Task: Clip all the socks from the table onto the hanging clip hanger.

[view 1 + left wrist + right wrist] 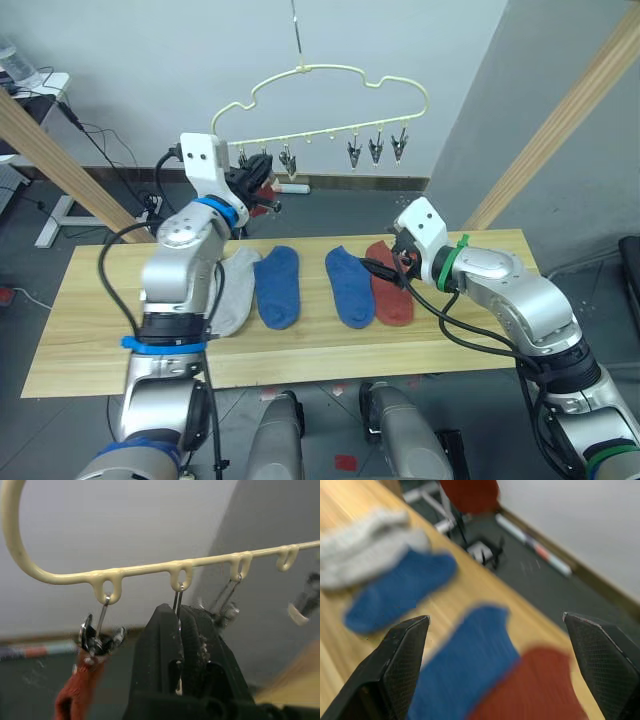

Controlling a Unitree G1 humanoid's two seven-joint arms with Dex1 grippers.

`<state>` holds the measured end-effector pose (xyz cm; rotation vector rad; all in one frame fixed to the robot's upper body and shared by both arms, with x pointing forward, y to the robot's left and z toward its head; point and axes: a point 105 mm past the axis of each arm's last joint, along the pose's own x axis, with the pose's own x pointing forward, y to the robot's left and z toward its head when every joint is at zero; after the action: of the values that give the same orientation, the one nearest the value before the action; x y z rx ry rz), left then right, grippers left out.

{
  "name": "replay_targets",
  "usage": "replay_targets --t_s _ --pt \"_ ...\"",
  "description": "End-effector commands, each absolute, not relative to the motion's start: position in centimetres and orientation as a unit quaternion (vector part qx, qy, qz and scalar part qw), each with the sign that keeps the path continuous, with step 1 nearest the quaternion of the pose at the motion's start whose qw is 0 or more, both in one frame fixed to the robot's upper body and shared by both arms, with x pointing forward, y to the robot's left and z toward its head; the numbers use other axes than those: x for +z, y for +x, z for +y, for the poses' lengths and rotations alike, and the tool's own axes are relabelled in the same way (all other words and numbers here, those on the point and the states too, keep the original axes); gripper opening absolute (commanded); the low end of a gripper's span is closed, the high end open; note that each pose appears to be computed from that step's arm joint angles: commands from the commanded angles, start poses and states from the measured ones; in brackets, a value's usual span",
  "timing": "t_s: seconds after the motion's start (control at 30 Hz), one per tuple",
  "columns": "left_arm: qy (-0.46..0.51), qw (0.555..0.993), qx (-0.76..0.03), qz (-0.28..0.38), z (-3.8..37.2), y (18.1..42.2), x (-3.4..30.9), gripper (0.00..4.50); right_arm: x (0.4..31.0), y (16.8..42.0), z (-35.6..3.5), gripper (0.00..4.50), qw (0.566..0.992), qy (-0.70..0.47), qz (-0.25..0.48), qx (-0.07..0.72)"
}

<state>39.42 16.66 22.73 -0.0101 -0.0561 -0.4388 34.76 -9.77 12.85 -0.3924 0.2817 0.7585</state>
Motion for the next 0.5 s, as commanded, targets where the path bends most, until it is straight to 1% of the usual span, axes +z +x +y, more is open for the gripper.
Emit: replay_targets --t_s 0.03,0.17,0.23,0.3,0.37,0.4,0.5 --pt "-0.056 0.961 -0.260 0.080 17.3 38.0 21.5 0.03 10.3 35.9 -11.2 4.50 0.886 -0.236 0.159 0.366" --pt "-0.128 0.945 -0.277 0.120 17.4 37.5 21.8 0.03 8.8 37.0 -11.5 4.50 0.877 -0.261 0.166 0.368" --pt "-0.183 0.924 -0.295 0.162 17.0 37.0 21.4 0.03 7.7 38.0 -11.1 4.50 0.876 -0.255 0.178 0.368" --pt "-0.220 0.908 -0.307 0.181 16.7 36.7 21.6 0.03 6.8 38.8 -10.6 4.50 0.874 -0.257 0.184 0.370" --pt "-0.224 0.912 -0.299 0.171 16.7 36.9 22.0 0.03 6.0 39.2 -10.2 4.50 0.869 -0.259 0.191 0.376" --pt "-0.240 0.909 -0.298 0.167 16.7 37.0 22.2 0.03 5.6 39.5 -10.2 4.50 0.868 -0.262 0.195 0.375" --pt "-0.240 0.904 -0.308 0.173 16.2 36.7 22.3 0.03 4.4 39.9 -10.5 4.50 0.860 -0.274 0.211 0.376"
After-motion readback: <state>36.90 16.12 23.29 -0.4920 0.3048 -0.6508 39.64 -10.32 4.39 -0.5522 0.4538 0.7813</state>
